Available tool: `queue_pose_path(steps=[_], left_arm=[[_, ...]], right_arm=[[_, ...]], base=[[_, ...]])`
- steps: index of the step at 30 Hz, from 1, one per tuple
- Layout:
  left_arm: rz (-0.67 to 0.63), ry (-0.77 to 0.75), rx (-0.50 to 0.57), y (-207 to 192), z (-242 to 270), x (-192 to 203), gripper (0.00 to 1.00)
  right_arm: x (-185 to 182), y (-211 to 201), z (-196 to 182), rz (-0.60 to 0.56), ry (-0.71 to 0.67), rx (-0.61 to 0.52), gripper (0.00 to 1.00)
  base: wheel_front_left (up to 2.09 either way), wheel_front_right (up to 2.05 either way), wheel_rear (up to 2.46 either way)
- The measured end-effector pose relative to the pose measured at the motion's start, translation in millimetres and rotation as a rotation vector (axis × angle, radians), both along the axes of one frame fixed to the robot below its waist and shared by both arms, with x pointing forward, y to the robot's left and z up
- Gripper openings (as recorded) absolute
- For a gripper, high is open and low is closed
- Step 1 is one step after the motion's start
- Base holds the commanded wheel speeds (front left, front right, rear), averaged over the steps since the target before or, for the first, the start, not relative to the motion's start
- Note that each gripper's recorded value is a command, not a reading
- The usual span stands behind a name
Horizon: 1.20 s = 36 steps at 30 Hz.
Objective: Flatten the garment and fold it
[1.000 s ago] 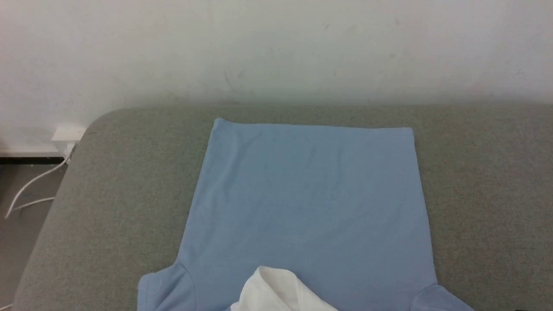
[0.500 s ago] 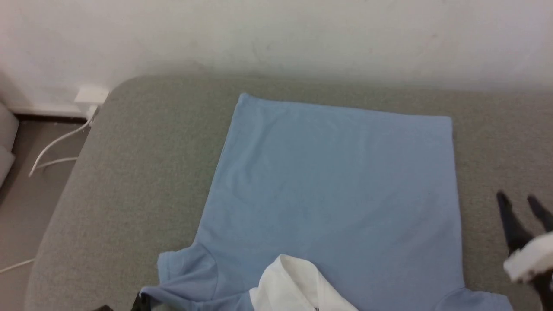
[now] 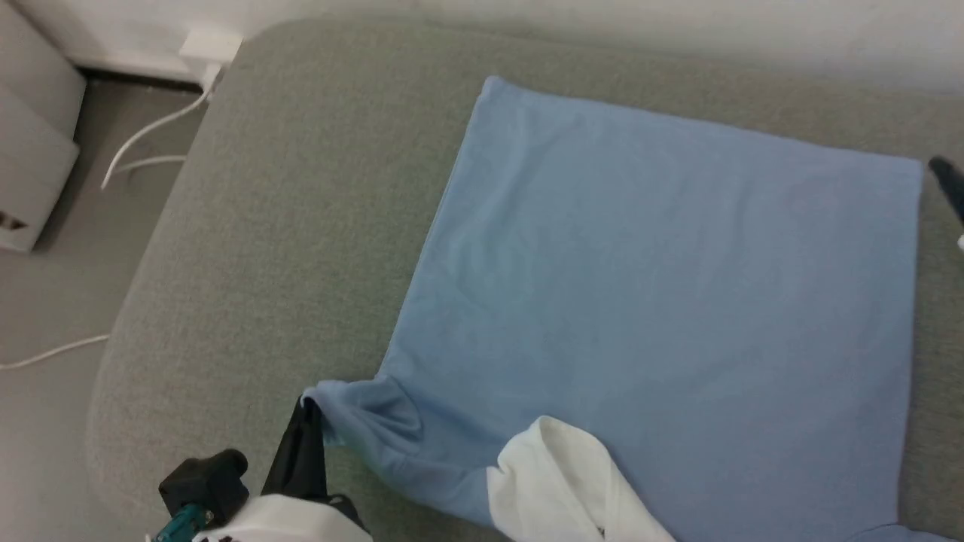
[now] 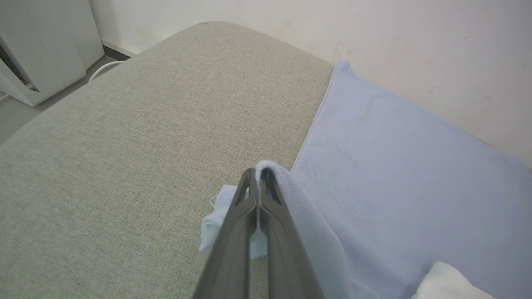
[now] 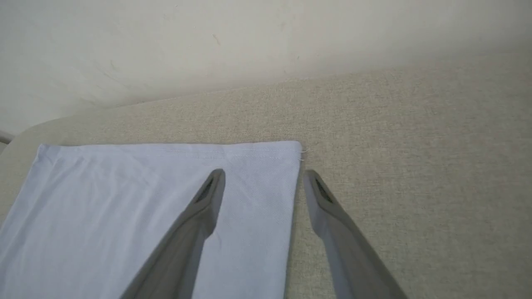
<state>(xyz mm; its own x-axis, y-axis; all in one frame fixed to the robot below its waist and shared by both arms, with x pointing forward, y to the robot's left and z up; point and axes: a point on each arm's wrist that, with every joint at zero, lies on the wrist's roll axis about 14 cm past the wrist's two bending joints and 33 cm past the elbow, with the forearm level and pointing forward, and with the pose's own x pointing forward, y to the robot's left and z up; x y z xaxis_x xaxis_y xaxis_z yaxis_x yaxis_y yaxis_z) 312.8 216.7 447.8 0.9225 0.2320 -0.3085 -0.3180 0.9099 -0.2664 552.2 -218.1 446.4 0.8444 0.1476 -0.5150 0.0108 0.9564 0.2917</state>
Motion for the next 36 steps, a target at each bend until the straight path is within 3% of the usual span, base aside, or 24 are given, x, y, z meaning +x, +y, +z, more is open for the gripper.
queue_pose_path(steps=[9,18,20,21,29,32,36], left_arm=[[0.008,0.006,0.016,0,-6,18,0.00],[0.025,0.071,0.026,4,-27,24,0.00],[0.031,0.081,0.030,6,-31,23,0.00],[0.034,0.082,0.029,6,-31,22,0.00],[0.039,0.067,0.030,7,-28,19,0.00],[0.028,0.052,0.036,7,-24,17,0.00],[-0.008,0.039,0.068,7,-16,14,0.00]], right_arm=[[50,21,-37,0.073,0.200,-0.027,1.00],[52,26,-94,0.106,0.492,-0.035,1.00],[52,27,-97,0.108,0.536,-0.020,0.15],[51,27,-97,0.107,0.552,-0.018,0.00],[50,34,-84,0.140,0.510,-0.098,0.00],[54,40,-65,0.173,0.423,-0.158,0.00],[68,34,-10,0.210,0.217,-0.292,0.00]], base=[[0.00,0.00,0.00],[0.00,0.00,0.00],[0.00,0.00,0.00],[0.00,0.00,0.00],[0.00,0.00,0.00],[0.00,0.00,0.00],[0.00,0.00,0.00]])
